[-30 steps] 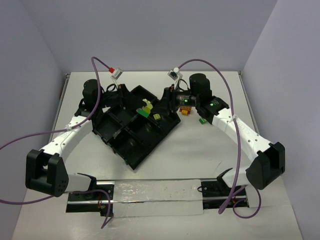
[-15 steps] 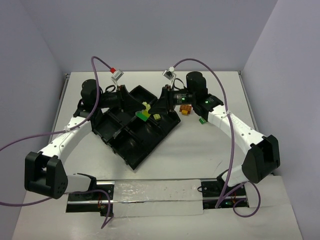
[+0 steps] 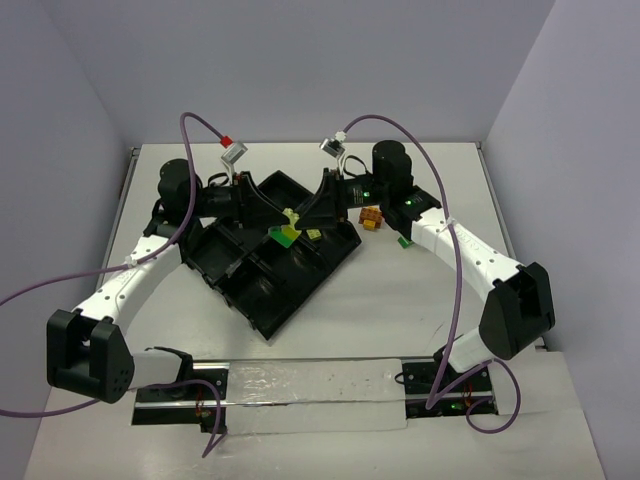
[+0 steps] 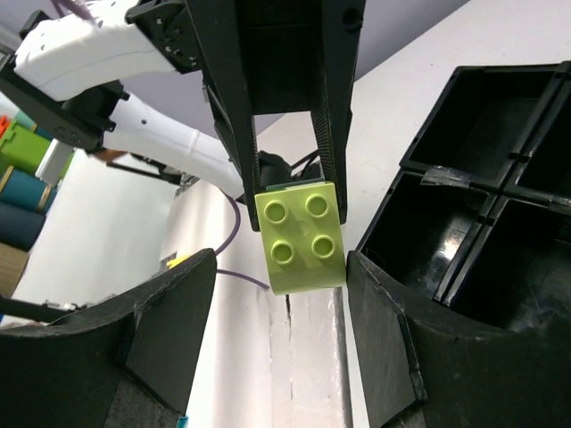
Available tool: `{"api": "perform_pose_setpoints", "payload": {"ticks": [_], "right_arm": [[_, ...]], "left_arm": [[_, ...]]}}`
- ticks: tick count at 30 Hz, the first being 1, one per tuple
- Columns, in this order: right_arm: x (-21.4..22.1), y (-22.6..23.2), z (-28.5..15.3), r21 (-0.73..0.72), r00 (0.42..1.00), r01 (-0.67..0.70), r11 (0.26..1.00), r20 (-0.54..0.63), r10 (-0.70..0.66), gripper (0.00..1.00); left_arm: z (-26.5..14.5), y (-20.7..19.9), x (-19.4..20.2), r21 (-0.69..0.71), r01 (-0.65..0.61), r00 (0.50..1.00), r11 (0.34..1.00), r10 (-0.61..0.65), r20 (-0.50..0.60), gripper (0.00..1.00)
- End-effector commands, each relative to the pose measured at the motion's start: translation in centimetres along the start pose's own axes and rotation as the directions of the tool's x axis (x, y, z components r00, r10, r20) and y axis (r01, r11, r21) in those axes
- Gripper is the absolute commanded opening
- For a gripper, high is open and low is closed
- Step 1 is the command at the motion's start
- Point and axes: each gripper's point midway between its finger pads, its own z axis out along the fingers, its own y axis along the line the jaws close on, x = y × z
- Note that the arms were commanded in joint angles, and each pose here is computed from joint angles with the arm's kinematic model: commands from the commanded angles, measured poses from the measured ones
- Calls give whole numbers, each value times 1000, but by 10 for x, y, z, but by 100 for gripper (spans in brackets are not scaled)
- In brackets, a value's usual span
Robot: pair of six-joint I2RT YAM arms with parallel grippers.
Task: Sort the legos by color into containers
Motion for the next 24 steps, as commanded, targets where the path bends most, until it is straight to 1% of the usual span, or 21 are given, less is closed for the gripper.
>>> {"api": "perform_pose_setpoints", "payload": {"ticks": [1, 6, 15, 17, 19, 20, 21, 24], "right_arm": [[-5, 12, 2, -48, 997, 74, 996, -2, -75, 67], [-1, 9, 3, -47, 998, 67, 997, -13, -68, 66], [5, -3, 7, -38, 999, 34, 999, -27, -35, 75], [5, -3, 7, -39, 999, 32, 999, -31, -33, 75], [7, -4, 8, -45, 999, 27, 999, -40, -28, 74], [7, -3, 8, -46, 999, 26, 999, -39, -28, 71], [8, -2, 8, -50, 999, 27, 998, -41, -29, 66], [9, -1, 8, -56, 999, 28, 998, -40, -31, 55]], "left_arm": [[-1, -27, -13, 83, -137, 990, 987, 138, -4, 0], [-2, -30, -14, 88, -148, 989, 985, 149, -3, 0], [-3, -40, -16, 109, -179, 984, 978, 180, -4, 0], [-3, -41, -16, 109, -180, 983, 978, 181, -3, 0], [-2, -40, -16, 108, -178, 984, 978, 180, -3, 0], [-2, -40, -16, 108, -178, 984, 978, 180, -3, 0], [-2, -40, -17, 108, -178, 984, 978, 179, -3, 0], [-2, -39, -17, 109, -176, 984, 978, 177, -5, 0]]}}
